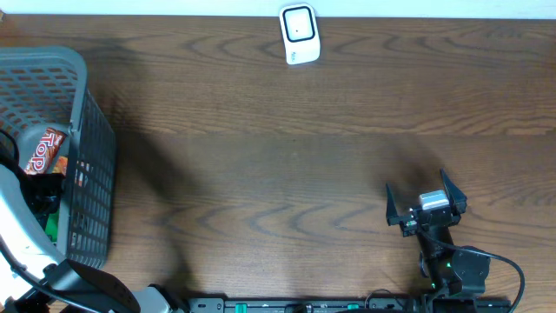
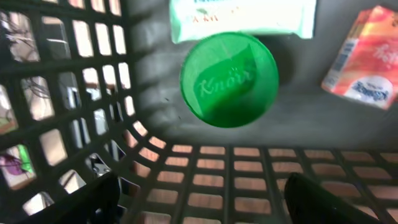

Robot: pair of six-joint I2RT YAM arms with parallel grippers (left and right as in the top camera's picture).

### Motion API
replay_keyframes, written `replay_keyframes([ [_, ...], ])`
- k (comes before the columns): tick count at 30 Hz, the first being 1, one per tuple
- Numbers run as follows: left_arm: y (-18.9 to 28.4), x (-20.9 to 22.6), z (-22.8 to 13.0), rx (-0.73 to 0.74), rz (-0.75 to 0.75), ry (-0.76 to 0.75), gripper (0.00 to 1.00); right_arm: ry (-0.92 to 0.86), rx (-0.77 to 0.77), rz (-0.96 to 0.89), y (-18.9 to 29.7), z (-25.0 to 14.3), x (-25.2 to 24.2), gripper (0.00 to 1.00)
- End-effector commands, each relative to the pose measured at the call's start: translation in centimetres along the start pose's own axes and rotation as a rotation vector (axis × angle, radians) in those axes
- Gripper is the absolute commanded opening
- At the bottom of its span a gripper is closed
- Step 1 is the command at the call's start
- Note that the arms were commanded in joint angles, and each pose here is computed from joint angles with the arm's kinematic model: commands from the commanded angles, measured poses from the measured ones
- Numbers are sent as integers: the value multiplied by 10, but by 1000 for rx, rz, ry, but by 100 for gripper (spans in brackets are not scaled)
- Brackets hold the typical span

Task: Scan the item barcode
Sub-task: 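Grasp the green-lidded Knorr jar inside the basket with the left gripper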

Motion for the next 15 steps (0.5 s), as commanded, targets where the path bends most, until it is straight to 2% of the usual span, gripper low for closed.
replay_keyframes([
  [1,-1,-6,-8,58,-46,19,86,-8,5,-2,0,-1,0,99],
  [15,-2,1,-6,40,-4,34,85,-8,5,-2,0,-1,0,99],
])
Point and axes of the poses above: each gripper's point midway between its finger pads, its own y axis back along the fingers, its own x axis along the line the jaws close on, z = x × y, the point moved 2 cm from there along y, back along the fingers, and after that the axes turned 8 degrees about -y, right-handed, at the moved point
